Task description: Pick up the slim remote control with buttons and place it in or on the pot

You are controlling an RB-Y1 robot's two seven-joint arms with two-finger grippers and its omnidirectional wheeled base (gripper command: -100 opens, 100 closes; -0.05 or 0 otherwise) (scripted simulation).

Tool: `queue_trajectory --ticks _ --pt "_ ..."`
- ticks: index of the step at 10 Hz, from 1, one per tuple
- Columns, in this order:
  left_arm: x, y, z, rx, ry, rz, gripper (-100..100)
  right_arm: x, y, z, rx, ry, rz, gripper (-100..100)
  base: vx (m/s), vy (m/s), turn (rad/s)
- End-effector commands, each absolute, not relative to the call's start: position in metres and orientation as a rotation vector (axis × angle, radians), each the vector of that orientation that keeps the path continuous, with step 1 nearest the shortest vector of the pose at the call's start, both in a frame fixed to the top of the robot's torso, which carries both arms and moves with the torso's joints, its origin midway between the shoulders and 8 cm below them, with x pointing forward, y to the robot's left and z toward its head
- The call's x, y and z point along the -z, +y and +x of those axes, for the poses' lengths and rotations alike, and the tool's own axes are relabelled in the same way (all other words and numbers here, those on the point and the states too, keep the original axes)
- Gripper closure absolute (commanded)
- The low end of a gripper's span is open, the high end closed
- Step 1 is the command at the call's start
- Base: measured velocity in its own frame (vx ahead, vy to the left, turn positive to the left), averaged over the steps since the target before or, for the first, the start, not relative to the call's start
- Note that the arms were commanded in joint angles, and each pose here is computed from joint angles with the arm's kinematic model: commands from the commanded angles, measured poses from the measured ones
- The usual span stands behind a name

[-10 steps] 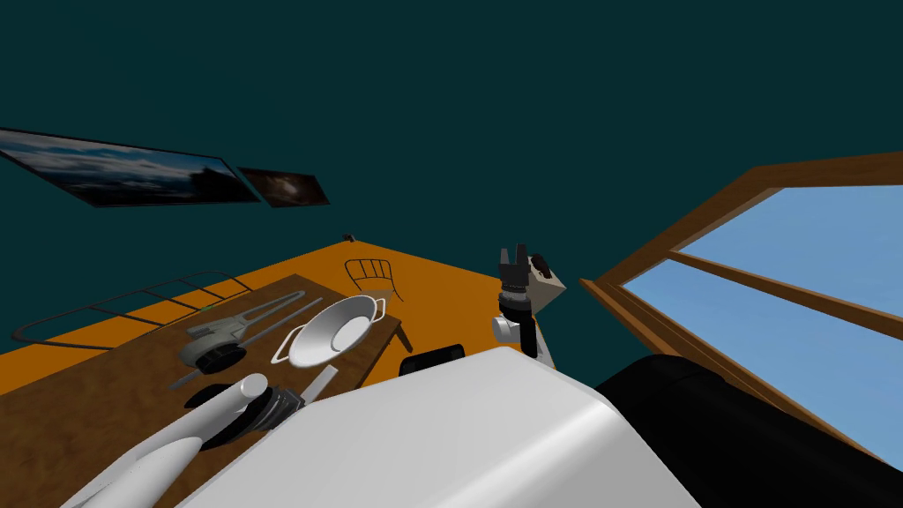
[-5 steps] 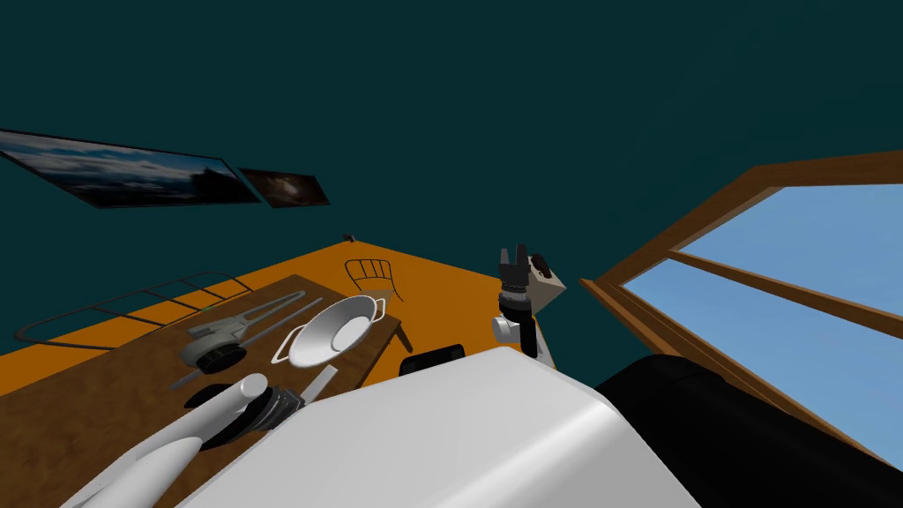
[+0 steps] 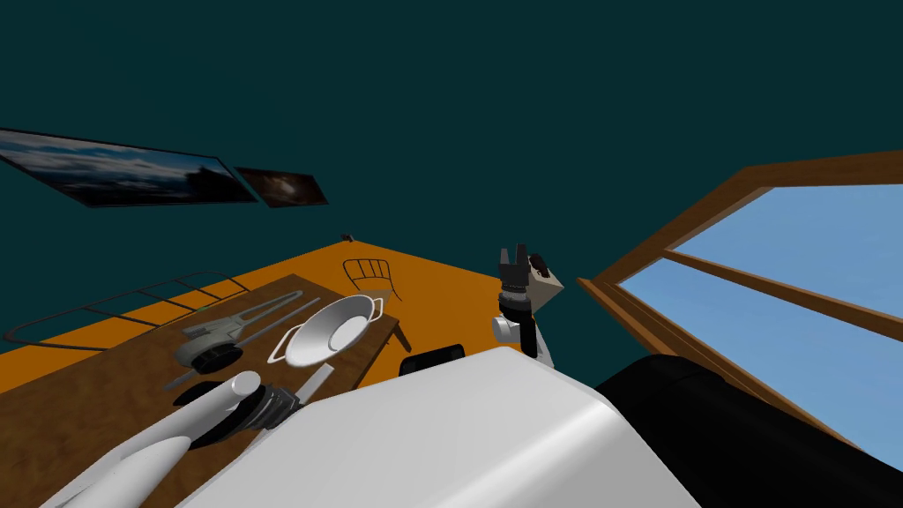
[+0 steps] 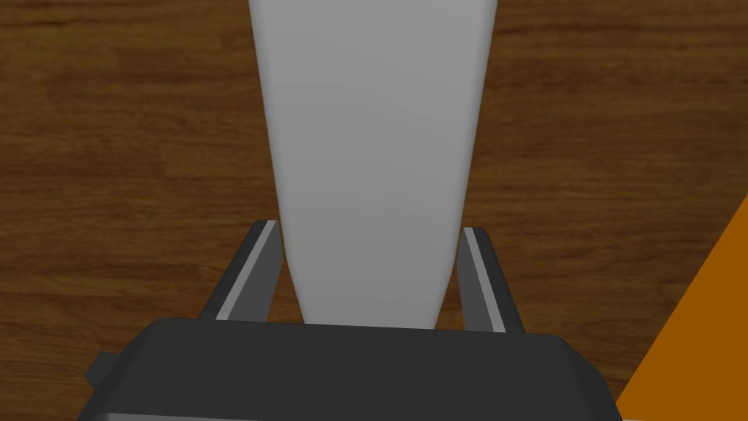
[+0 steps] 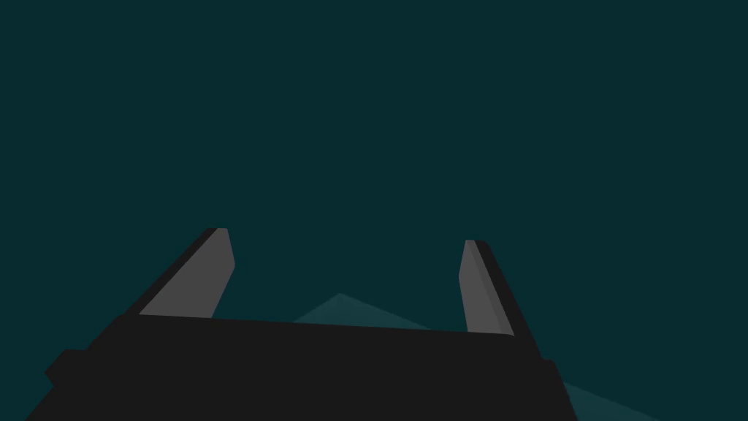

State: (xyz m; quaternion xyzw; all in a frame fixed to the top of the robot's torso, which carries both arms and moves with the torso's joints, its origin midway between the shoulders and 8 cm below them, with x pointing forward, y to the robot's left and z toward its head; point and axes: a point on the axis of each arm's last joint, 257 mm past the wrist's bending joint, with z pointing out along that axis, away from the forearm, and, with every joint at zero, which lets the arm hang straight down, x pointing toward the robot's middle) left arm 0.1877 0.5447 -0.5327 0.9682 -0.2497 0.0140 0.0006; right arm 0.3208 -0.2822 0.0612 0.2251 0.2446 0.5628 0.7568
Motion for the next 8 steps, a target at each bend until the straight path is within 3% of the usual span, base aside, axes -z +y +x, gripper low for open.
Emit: queue_trajectory --ticks 1,5,8 --pt "0.512 0.567 0.205 -0.064 -0.805 3.076 100 -0.061 -0.282 0.321 -1.227 0.533 0.491 0 -0.065 -0.083 0.000" --pt "0.485 0.597 0.210 -0.015 -0.820 3.110 100 -0.061 -0.282 0.321 -1.227 0.533 0.491 0 -0.069 -0.090 -0.009" --pt "0.466 0.619 0.194 0.110 -0.805 3.119 100 -0.061 -0.282 0.321 -1.227 0.533 0.491 0 -0.042 -0.041 -0.039"
